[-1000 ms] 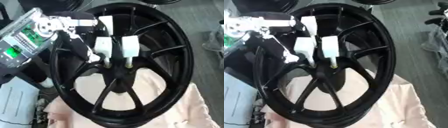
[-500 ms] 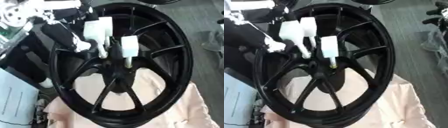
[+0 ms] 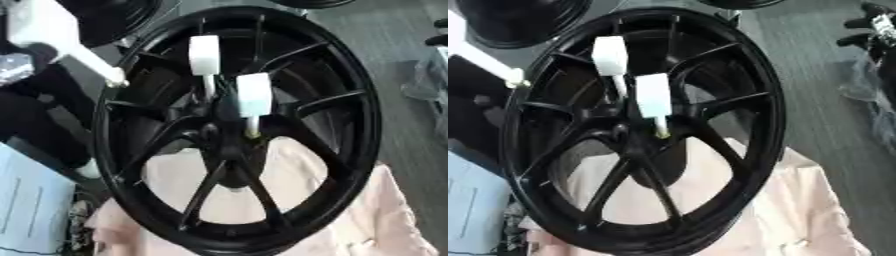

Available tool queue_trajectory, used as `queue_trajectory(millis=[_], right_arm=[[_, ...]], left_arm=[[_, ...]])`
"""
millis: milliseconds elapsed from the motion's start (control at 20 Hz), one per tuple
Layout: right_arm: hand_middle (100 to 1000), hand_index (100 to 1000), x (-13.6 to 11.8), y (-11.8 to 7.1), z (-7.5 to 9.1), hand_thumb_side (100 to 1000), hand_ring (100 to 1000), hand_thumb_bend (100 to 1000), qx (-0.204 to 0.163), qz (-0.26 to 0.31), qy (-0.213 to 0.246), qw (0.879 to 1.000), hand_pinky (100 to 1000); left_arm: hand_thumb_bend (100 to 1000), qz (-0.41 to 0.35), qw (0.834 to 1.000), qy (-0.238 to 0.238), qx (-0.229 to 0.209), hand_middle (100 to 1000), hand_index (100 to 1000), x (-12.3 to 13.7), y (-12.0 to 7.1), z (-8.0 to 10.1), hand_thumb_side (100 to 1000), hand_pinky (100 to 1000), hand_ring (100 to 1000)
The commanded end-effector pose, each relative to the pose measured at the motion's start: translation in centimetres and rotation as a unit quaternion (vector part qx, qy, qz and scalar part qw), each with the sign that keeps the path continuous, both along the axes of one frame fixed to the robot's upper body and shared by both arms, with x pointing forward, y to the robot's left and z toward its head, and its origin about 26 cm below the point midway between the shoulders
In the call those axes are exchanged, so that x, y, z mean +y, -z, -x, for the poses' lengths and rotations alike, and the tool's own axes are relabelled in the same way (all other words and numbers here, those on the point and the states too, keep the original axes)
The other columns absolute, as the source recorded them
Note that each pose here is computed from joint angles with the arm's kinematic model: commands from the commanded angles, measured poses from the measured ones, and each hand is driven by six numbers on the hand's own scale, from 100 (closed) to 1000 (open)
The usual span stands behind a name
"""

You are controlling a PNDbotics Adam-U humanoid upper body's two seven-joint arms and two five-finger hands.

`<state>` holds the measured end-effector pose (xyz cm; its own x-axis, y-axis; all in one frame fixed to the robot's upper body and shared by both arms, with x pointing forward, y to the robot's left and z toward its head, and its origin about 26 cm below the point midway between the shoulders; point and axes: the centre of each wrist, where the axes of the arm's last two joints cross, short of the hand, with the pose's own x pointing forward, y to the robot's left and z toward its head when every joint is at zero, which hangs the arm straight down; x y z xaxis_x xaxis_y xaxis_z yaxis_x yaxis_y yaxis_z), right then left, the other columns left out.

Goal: Pull the pin out of the wheel hub.

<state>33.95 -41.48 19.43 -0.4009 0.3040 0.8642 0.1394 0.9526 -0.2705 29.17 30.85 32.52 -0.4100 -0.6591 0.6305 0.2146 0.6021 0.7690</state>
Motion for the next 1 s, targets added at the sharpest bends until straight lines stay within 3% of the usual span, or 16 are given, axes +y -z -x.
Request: queue_trajectory(millis=[50, 250, 350, 400, 450, 500, 600, 850, 950, 1000], right_arm=[[719, 903, -0.8, -1.7, 0.5, 729, 664, 100, -0.021, 0.010, 0.012, 1.000, 944], [719, 904, -0.9, -1.7, 0.6, 728, 664, 100, -0.022, 0.007, 0.015, 1.000, 944], [719, 904, -0.9, -1.7, 0.6, 727, 664, 100, -0.023, 0.006, 0.016, 1.000, 944], [719, 904, -0.9, -1.7, 0.6, 726, 664, 100, -0.023, 0.005, 0.016, 1.000, 944], [719, 903, -0.9, -1.7, 0.5, 726, 664, 100, -0.024, 0.004, 0.015, 1.000, 944], [719, 904, -0.9, -1.6, 0.5, 727, 663, 100, -0.024, 0.003, 0.015, 1.000, 944], [719, 904, -0.8, -1.6, 0.5, 728, 663, 100, -0.024, 0.002, 0.014, 1.000, 944], [719, 904, -0.8, -1.5, 0.5, 729, 664, 100, -0.022, 0.002, 0.014, 1.000, 945], [719, 904, -0.8, -1.5, 0.5, 728, 664, 100, -0.022, 0.002, 0.014, 1.000, 945], [719, 904, -0.8, -1.5, 0.5, 727, 664, 100, -0.022, 0.002, 0.014, 1.000, 945]], left_arm=[[100, 0.055, 0.989, -0.115, -0.068, 309, 453, 3.9, -0.5, 1.4, 100, 363, 348], [100, 0.070, 0.963, -0.256, -0.036, 385, 523, 8.1, 4.1, 1.0, 100, 436, 418], [131, 0.061, 0.954, -0.293, -0.007, 556, 707, 9.8, 6.4, 0.5, 100, 599, 577], [257, 0.051, 0.952, -0.302, 0.005, 666, 790, 10.5, 7.3, 0.3, 135, 712, 686], [320, 0.038, 0.950, -0.309, 0.017, 714, 818, 11.2, 8.2, 0.1, 284, 759, 744], [375, 0.024, 0.949, -0.313, 0.026, 751, 846, 11.8, 8.9, 0.0, 489, 792, 775], [405, -0.003, 0.946, -0.321, 0.038, 796, 887, 12.8, 10.0, -0.3, 659, 832, 812], [328, -0.026, 0.944, -0.328, 0.034, 804, 909, 13.4, 10.6, -0.7, 796, 822, 817], [148, -0.006, 0.947, -0.322, 0.017, 760, 895, 13.0, 10.0, -0.9, 853, 774, 784], [100, 0.025, 0.947, -0.320, 0.000, 718, 888, 12.6, 9.5, -1.0, 806, 710, 738]])
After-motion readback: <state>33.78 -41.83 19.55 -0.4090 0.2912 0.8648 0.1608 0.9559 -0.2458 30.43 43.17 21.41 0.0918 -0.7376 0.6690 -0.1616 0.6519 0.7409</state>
